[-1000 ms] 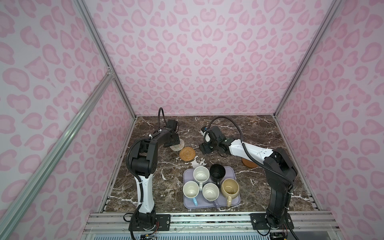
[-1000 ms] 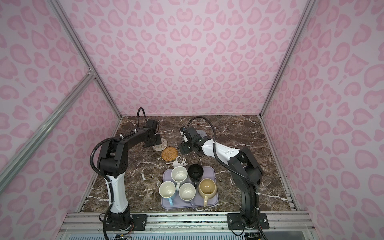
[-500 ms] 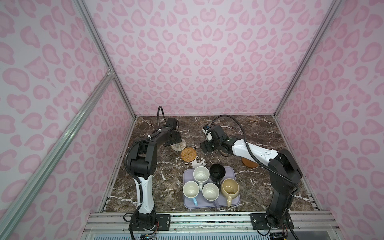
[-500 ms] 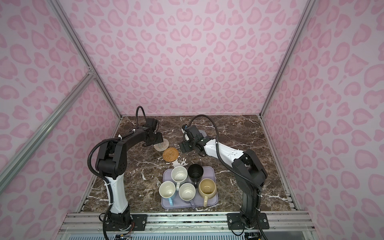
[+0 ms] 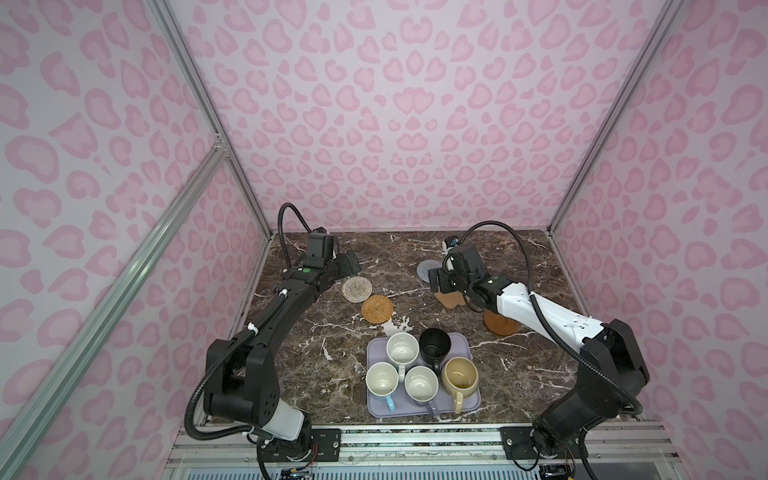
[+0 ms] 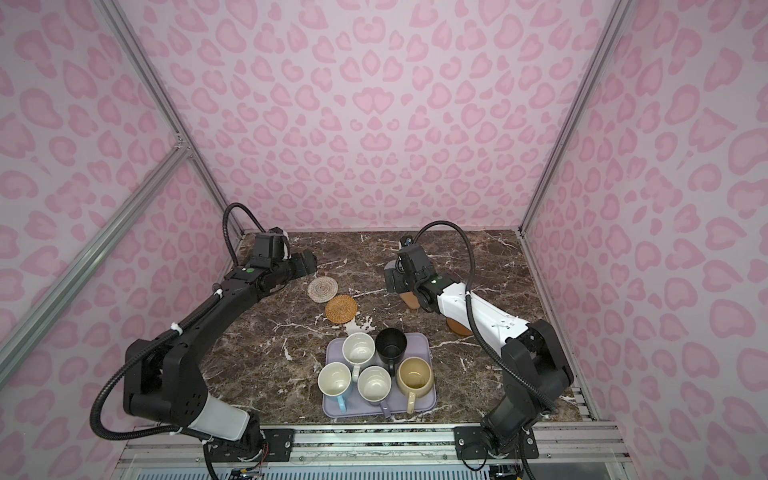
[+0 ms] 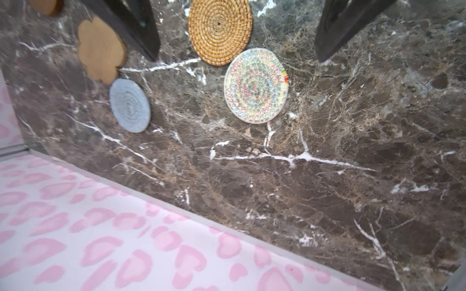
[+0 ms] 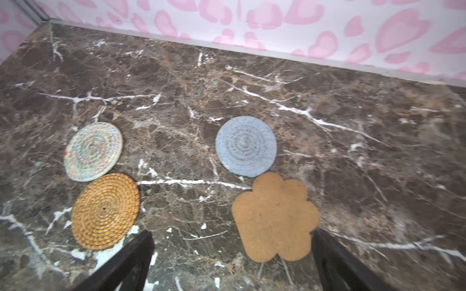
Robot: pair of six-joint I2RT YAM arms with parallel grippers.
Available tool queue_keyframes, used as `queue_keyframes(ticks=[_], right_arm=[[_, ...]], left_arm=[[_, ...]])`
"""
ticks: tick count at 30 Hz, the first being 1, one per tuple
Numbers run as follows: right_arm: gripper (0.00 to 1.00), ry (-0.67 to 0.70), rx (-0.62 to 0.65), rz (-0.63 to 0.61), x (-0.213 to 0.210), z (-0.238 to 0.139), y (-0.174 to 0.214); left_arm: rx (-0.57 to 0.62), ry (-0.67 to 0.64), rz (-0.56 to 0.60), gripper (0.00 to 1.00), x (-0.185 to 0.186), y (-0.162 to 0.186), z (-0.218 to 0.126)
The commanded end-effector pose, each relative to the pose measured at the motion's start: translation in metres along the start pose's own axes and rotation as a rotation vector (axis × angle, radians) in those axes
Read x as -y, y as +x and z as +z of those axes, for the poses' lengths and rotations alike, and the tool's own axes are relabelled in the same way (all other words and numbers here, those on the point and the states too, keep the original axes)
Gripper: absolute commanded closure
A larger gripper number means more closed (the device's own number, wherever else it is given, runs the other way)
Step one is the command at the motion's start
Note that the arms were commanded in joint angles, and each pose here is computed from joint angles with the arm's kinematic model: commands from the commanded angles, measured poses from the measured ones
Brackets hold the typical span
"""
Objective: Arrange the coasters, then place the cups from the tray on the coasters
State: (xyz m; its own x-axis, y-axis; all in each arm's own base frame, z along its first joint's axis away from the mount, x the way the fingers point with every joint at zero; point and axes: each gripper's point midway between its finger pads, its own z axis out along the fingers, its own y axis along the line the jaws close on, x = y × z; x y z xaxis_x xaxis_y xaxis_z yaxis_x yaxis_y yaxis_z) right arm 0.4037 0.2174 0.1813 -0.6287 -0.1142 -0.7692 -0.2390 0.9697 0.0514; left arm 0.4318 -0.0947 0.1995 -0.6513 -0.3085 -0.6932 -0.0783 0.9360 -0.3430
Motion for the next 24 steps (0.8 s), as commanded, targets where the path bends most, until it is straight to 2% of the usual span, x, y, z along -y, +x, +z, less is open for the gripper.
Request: queue_keyframes(ticks=[1,3,5,8,12,14,18,24], right_arm=[[0.00,0.022,0.047,-0.006,0.006,-0.006,-0.005],[0.00,0.025,0.038,-0.031,0.007,-0.010,-0.003],[0.00,0.015,0.020,-0.055,0.007,-0.013,0.001],[0.00,0.038,-0.002,-0.040,0.011,-0.016,0.006],[0.00,0.012,-0.028,-0.051,0.008,-0.018,0.010],[0.00,-0.003,-0.033,-0.059,0.006,-0.018,0.011],[0.00,-0.026,-0.038,-0.063,0.002,-0.018,0.013],[0.00,-0.052,-0.055,-0.062,-0.003,-0.013,0.019]], left_arm=[[0.001,0.055,-0.006,0.03,0.006,0.007,-0.010],[-0.067,0.067,-0.030,0.00,0.006,0.033,-0.010],[-0.125,0.032,-0.009,0.02,0.003,0.062,-0.008],[-0.167,-0.053,0.001,0.03,-0.013,0.092,-0.006],[-0.208,-0.052,-0.006,0.06,-0.013,0.115,0.003],[-0.238,-0.054,-0.020,0.11,-0.014,0.126,0.009],[-0.299,0.024,-0.057,0.23,0.001,0.147,0.026],[-0.333,-0.076,0.004,0.32,-0.006,0.164,0.046]])
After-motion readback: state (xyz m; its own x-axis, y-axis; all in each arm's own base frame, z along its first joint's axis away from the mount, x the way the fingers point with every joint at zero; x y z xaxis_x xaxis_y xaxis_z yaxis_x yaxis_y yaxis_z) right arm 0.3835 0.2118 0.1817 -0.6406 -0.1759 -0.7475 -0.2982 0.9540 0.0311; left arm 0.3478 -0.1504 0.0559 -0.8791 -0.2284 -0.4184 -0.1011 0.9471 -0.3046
